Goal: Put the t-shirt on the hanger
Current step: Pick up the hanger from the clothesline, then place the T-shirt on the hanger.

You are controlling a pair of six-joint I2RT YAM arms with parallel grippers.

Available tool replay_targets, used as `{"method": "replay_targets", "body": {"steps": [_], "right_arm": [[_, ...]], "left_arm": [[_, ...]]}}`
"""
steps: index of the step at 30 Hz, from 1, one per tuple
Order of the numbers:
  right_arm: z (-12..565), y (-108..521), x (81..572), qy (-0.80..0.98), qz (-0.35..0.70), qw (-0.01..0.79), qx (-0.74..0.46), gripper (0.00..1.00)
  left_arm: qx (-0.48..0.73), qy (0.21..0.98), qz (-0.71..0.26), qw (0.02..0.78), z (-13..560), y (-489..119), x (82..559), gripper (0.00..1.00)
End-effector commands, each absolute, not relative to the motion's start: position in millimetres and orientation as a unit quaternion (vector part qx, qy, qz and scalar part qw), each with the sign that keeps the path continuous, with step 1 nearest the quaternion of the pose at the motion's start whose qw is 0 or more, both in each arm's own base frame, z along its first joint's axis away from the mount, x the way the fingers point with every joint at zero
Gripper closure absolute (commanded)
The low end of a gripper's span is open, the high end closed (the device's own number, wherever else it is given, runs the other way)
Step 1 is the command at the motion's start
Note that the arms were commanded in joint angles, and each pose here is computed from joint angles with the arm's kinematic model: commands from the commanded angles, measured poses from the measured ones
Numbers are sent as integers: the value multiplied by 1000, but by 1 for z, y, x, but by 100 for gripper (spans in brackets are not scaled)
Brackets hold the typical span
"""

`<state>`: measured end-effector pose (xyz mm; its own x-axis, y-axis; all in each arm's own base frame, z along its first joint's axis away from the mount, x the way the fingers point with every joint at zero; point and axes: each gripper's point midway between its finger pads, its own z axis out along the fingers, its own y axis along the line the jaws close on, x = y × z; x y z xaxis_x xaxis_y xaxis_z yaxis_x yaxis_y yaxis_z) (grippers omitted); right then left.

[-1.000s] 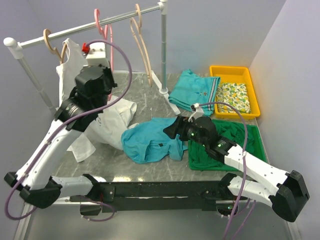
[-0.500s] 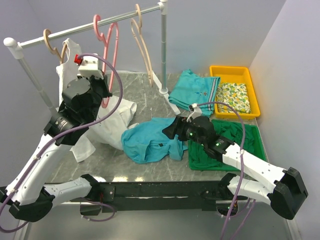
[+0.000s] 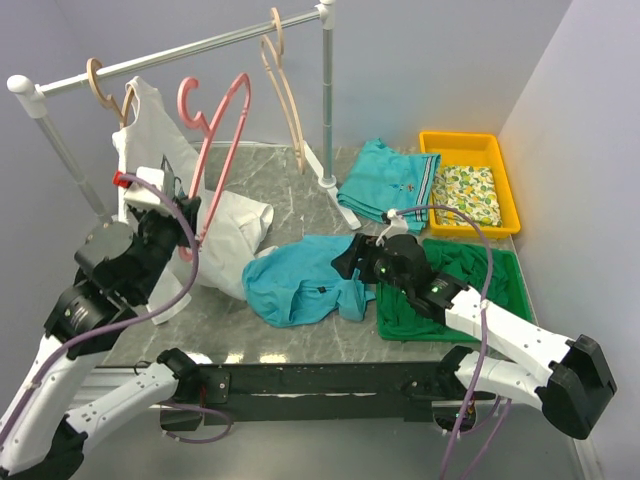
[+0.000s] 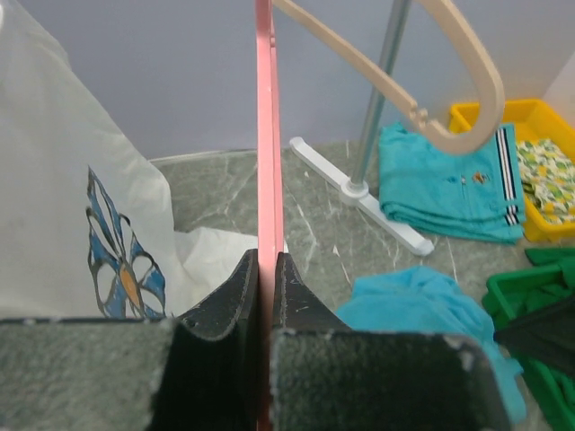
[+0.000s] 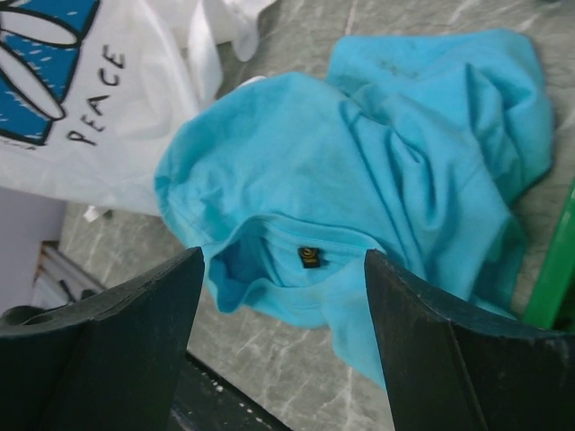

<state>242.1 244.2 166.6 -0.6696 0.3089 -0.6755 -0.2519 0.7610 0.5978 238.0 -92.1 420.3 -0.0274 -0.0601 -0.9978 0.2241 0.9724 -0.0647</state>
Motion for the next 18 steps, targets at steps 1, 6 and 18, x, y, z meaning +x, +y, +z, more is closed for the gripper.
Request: {"method": "replay_targets", "body": {"steps": [1, 6, 18], "right_arm": [[163, 229, 241, 853, 294, 432, 22, 21], [143, 221, 231, 875, 231, 426, 17, 21], [93, 258, 243, 919, 174, 353, -4, 24]], "left_arm": [[86, 717, -121, 681, 397, -96, 225, 99], [100, 717, -144, 675, 381, -99, 212, 99], [113, 727, -162, 657, 364, -111, 214, 99]]}}
